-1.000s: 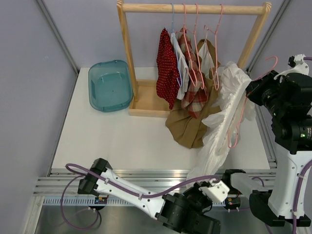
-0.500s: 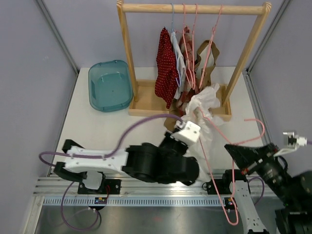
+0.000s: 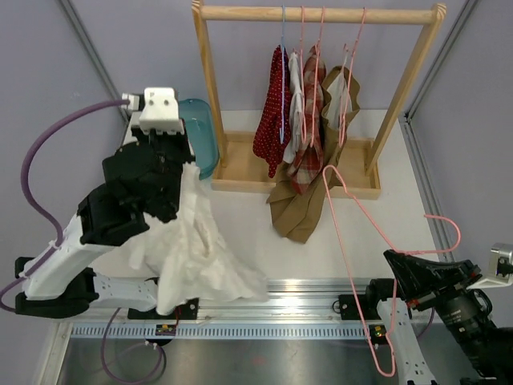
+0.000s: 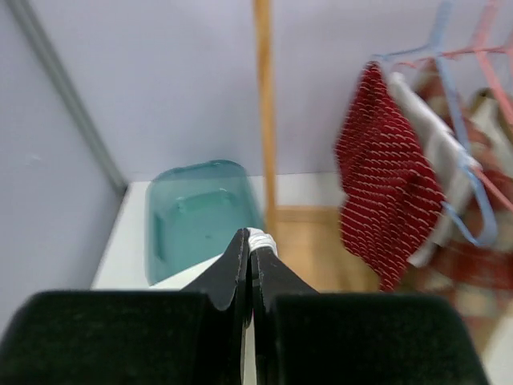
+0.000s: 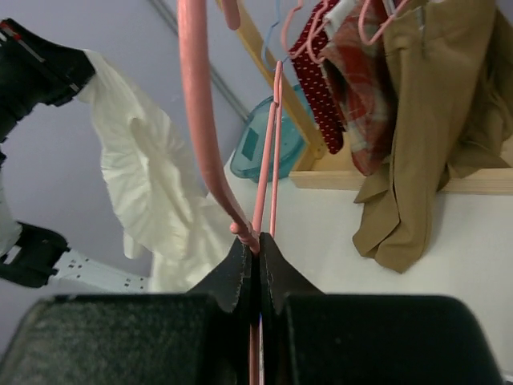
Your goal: Remove the skirt from the hanger
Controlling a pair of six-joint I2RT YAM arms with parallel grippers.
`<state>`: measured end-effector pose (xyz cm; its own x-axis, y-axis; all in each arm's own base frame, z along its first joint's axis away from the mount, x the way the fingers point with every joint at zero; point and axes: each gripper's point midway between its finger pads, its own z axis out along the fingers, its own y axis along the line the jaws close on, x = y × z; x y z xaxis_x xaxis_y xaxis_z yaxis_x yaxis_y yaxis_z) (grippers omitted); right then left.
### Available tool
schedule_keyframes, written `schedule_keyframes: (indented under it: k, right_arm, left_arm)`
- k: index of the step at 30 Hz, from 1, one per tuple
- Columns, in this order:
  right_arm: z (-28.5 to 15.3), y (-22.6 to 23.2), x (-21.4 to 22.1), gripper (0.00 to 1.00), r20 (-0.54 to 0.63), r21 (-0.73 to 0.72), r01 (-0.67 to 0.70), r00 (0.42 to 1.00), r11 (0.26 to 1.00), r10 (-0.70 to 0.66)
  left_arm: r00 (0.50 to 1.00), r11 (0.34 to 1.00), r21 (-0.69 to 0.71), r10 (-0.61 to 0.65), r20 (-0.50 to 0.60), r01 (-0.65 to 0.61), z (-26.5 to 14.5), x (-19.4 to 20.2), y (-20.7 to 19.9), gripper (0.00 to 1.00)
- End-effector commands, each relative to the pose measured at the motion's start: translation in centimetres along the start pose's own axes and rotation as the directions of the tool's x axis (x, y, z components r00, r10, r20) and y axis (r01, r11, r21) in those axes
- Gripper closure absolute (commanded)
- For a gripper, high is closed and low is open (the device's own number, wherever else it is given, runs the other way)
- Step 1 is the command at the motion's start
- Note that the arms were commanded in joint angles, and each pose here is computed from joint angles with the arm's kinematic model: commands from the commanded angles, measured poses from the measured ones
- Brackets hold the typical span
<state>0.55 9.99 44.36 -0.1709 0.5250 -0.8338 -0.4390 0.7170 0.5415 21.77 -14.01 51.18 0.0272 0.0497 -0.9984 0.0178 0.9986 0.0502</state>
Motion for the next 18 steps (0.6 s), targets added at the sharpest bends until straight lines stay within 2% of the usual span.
schedule_keyframes:
  k: [1,2,4,5,6,7,8,9,11,13,14,15,16,17,18]
  right_arm:
    - [1.8,-3.3,-1.0,1.00,0.006,0.147,0.031,0.999,0.989,-0.032]
    - [2.1,-3.8,-0.8,1.00,-0.001,0.161,0.027,1.000,0.987,-0.028]
    - [2.3,-4.3,-0.7,1.00,-0.007,0.176,0.034,0.999,0.984,-0.033]
    - [2.5,-4.7,-0.5,1.00,-0.014,0.186,0.037,0.999,0.982,-0.034]
    - [2.5,-5.1,-0.6,1.00,-0.012,0.205,0.041,0.999,0.978,-0.039]
    - [2.5,-5.6,-0.5,1.00,-0.025,0.222,0.048,0.999,0.974,-0.043]
    - [2.4,-6.0,-0.3,1.00,-0.030,0.238,0.054,0.998,0.970,-0.048]
    - [2.3,-6.8,-0.1,1.00,-0.037,0.277,0.058,0.998,0.959,-0.049]
    - [2.2,-7.8,0.3,1.00,-0.050,0.311,0.067,0.997,0.948,-0.054]
    - [2.3,-8.4,0.8,1.00,-0.066,0.330,0.064,0.997,0.942,-0.045]
    - [2.6,-8.8,1.3,1.00,-0.083,0.337,0.057,0.996,0.940,-0.031]
    - [2.8,-8.8,1.6,1.00,-0.097,0.332,0.053,0.995,0.942,-0.021]
    - [3.1,-9.2,2.1,1.00,-0.116,0.335,0.046,0.993,0.941,-0.007]
    - [3.3,-9.4,2.3,1.00,-0.124,0.337,0.042,0.992,0.941,0.000]
    - [3.6,-9.6,2.5,1.00,-0.128,0.337,0.040,0.992,0.941,0.004]
  left_arm:
    - [0.997,1.000,-0.013,-0.006,0.070,0.007,2.9,-3.8,1.6,1.00]
    - [0.998,1.000,-0.025,0.018,0.062,-0.016,4.1,-3.8,1.3,1.00]
    - [0.993,0.998,-0.066,-0.015,0.119,0.022,5.8,-6.8,3.7,1.00]
    - [0.993,0.997,-0.079,0.022,0.115,-0.013,7.8,-7.1,2.8,1.00]
    - [0.991,0.992,-0.123,0.033,0.131,-0.017,9.1,-8.0,4.0,1.00]
    - [0.978,0.993,-0.111,-0.003,0.207,0.026,9.0,-11.2,4.8,1.00]
    - [0.972,0.992,-0.129,0.020,0.235,0.011,9.7,-12.3,5.1,1.00]
    - [0.972,0.986,-0.166,0.069,0.227,-0.031,12.4,-11.9,4.4,1.00]
    - [0.938,0.966,-0.259,0.099,0.332,-0.010,12.8,-15.3,6.4,1.00]
    - [0.921,0.932,-0.363,0.137,0.365,0.005,14.6,-15.7,8.3,1.00]
    - [0.896,0.916,-0.395,0.119,0.427,0.067,15.3,-16.3,9.1,1.00]
    - [0.890,0.898,-0.431,0.125,0.439,0.087,16.3,-16.2,11.0,1.00]
    - [0.892,0.911,-0.406,0.129,0.434,0.065,18.5,-15.2,10.6,1.00]
    - [0.892,0.916,-0.386,0.082,0.445,0.108,20.2,-14.3,10.9,1.00]
    - [0.895,0.897,-0.425,0.089,0.438,0.119,21.4,-13.4,12.8,1.00]
